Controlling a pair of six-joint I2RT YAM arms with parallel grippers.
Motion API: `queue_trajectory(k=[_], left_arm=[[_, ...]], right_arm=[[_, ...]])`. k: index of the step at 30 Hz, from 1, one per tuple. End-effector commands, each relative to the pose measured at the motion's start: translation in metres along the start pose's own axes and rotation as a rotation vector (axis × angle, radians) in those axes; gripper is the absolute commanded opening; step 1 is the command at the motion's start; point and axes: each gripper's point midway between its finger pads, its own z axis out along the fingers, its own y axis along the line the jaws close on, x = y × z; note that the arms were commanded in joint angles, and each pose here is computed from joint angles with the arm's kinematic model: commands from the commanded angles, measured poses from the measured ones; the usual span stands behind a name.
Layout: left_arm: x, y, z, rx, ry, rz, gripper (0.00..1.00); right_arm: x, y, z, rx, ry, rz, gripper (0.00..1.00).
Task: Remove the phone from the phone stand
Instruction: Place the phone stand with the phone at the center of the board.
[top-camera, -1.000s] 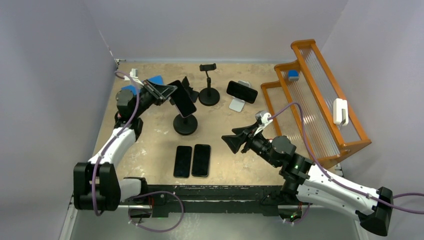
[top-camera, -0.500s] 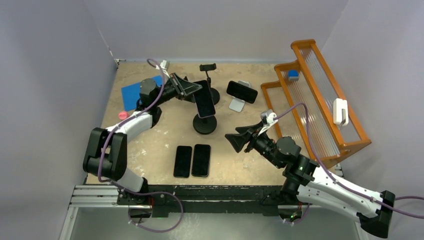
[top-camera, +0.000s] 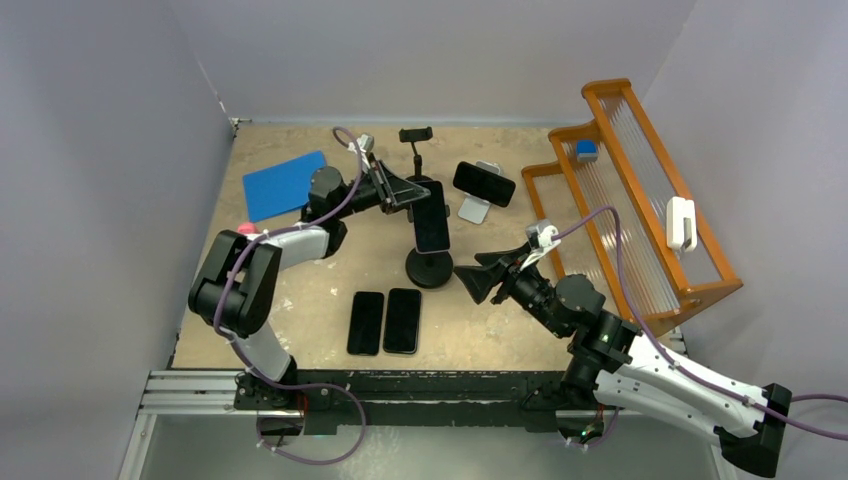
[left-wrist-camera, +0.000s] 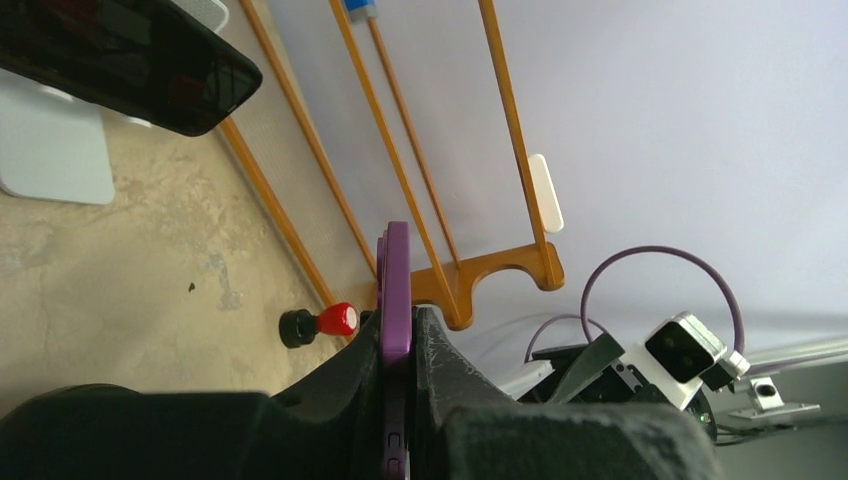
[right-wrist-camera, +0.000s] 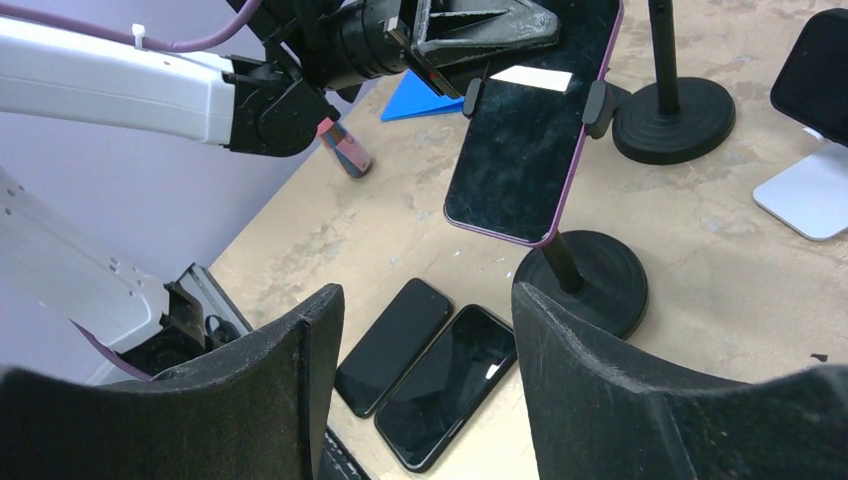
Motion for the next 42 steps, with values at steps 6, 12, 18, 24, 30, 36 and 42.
queue_trajectory(k=[6, 12, 18, 24, 30, 36, 42], left_arm=[[0.001, -0.028, 0.009, 0.148, 0.017, 0.083, 0.0], [0.008, -0.017, 0.009, 0.136, 0.039, 0.097, 0.06], [0.01, -0.018, 0.009, 0.118, 0.069, 0.142, 0.3], [0.008, -0.023, 0.007, 0.077, 0.075, 0.198, 0.48], [-0.003, -0.025, -0.007, -0.033, 0.032, 0.274, 0.74], [-0.017, -0.04, -0.03, -0.115, -0.012, 0.395, 0.79], [-0.016, -0.048, -0.044, -0.128, 0.032, 0.455, 0.75]], right_arm=[[-0.022, 0.009, -0.001, -0.014, -0.058, 0.028, 0.65], [-0.021, 0.008, -0.001, -0.006, -0.046, 0.025, 0.65], [-0.022, 0.008, -0.002, -0.003, -0.051, 0.028, 0.65], [-0.024, 0.008, -0.002, 0.002, -0.048, 0.033, 0.65], [-0.034, 0.009, 0.001, 0.025, -0.067, 0.045, 0.67], [-0.032, 0.001, 0.016, 0.122, -0.027, 0.09, 0.84], [-0.019, -0.006, 0.046, 0.226, 0.054, 0.066, 0.89]])
